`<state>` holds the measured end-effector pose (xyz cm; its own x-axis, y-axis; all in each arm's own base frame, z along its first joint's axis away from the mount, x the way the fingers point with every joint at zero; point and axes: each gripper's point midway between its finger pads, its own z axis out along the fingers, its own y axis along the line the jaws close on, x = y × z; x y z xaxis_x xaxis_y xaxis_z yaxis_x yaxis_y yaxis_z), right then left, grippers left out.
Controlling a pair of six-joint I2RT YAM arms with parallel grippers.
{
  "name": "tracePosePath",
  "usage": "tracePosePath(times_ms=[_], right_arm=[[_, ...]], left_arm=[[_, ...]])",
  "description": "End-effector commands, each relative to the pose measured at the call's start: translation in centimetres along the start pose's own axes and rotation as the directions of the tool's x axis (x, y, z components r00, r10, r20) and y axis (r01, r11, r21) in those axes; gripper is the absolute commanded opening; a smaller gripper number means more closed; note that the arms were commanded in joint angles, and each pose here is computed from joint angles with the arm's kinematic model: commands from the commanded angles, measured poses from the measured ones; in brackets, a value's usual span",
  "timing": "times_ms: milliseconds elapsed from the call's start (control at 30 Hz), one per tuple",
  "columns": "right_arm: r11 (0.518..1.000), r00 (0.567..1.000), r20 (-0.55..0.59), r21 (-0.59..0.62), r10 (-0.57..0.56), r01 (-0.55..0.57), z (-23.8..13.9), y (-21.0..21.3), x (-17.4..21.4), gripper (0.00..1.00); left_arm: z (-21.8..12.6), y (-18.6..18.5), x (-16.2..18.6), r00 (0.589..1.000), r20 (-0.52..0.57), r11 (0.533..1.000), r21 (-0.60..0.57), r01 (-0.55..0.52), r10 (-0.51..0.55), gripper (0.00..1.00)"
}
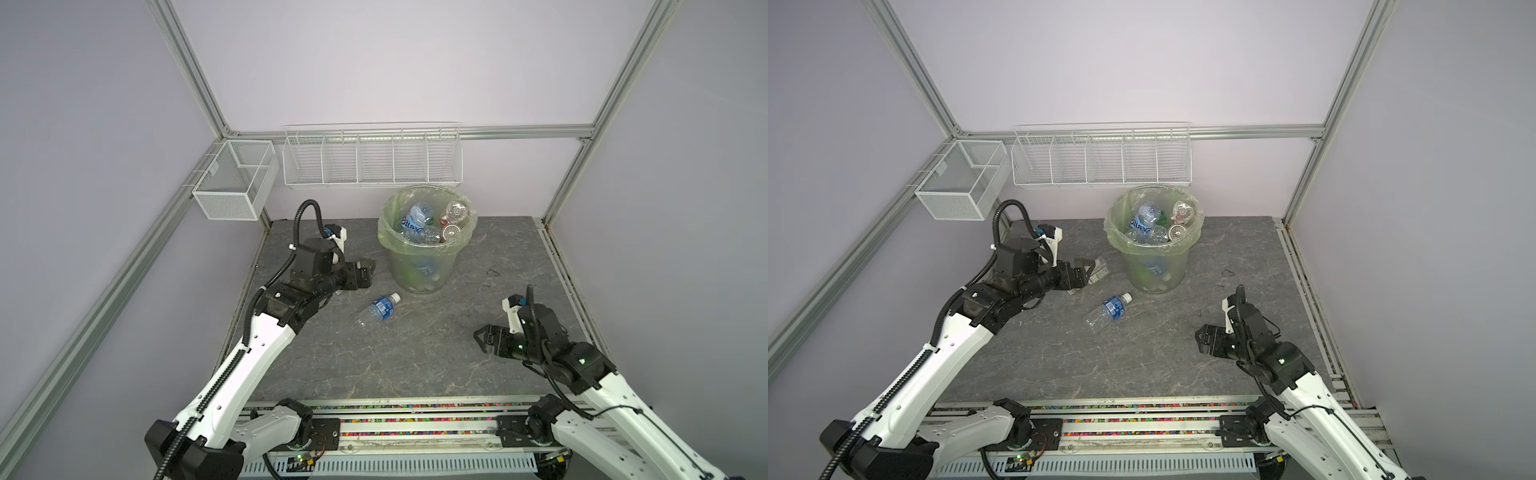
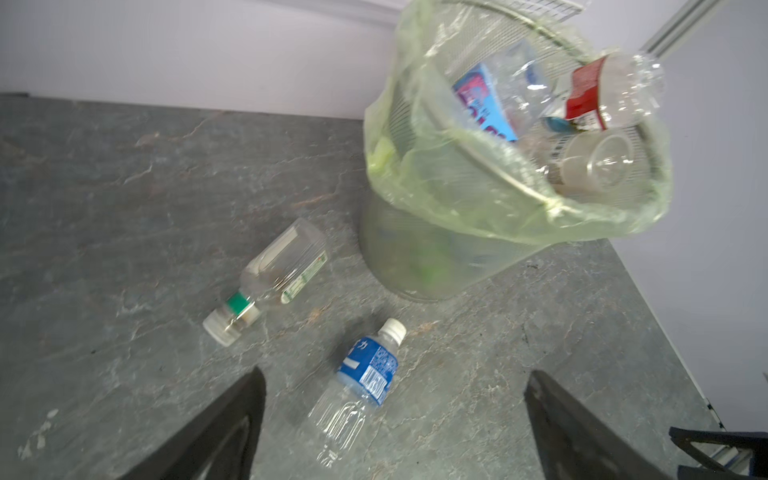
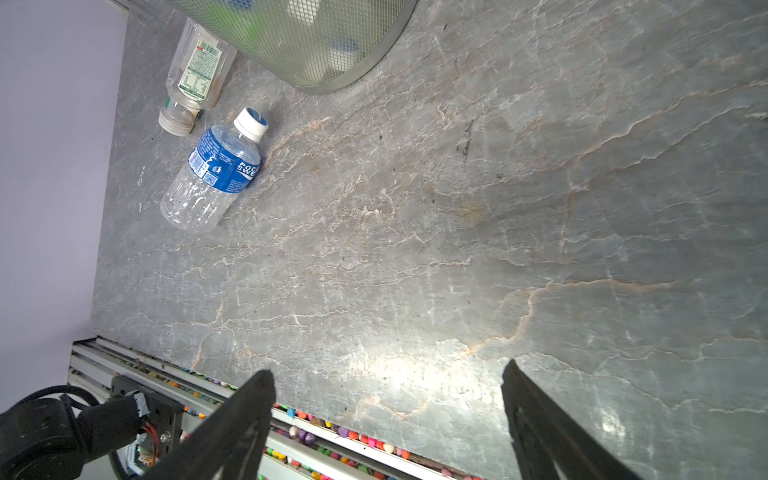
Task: Throw the plastic bottles in the bin
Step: 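Withdraw the left gripper while moving the right gripper to the blue-labelled bottle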
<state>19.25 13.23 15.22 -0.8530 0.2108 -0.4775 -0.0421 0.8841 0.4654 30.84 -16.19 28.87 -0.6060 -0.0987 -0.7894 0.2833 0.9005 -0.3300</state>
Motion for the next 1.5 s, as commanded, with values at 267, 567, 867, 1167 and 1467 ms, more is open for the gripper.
tracePosePath(times_ms=[267,567,867,1167,1467], right_arm=[[0.99,0.991,0.036,-0.066,0.131,-0.128,1.9,5.7,-3.1,0.88],[0.986,0.987,0.019,0.037,0.162,-0.163,5.2,12.7,-3.4,0.88],[0.946,0.966,0.014,0.202,0.258,-0.255,9.3,18.5,-1.3,0.89],[0.873,0.905,-0.029,0.277,0.425,-0.402,13.6,20.8,1.1,0.89],[0.858,0.887,-0.053,0.286,0.459,-0.427,17.2,23.2,1.4,0.88]], left_arm=[[-3.2,2.6,6.3,0.99,0.027,0.991,0.001,0.137,-0.137,0.94],[-7.5,4.2,9.0,0.974,0.105,0.979,-0.004,0.202,-0.201,0.91],[-9.4,4.3,9.3,0.962,0.145,0.972,0.024,0.232,-0.233,0.9],[-10.5,4.1,8.7,0.966,0.161,0.979,0.022,0.203,-0.203,0.9],[-11.2,3.7,8.2,0.962,0.176,0.978,0.041,0.204,-0.208,0.9]])
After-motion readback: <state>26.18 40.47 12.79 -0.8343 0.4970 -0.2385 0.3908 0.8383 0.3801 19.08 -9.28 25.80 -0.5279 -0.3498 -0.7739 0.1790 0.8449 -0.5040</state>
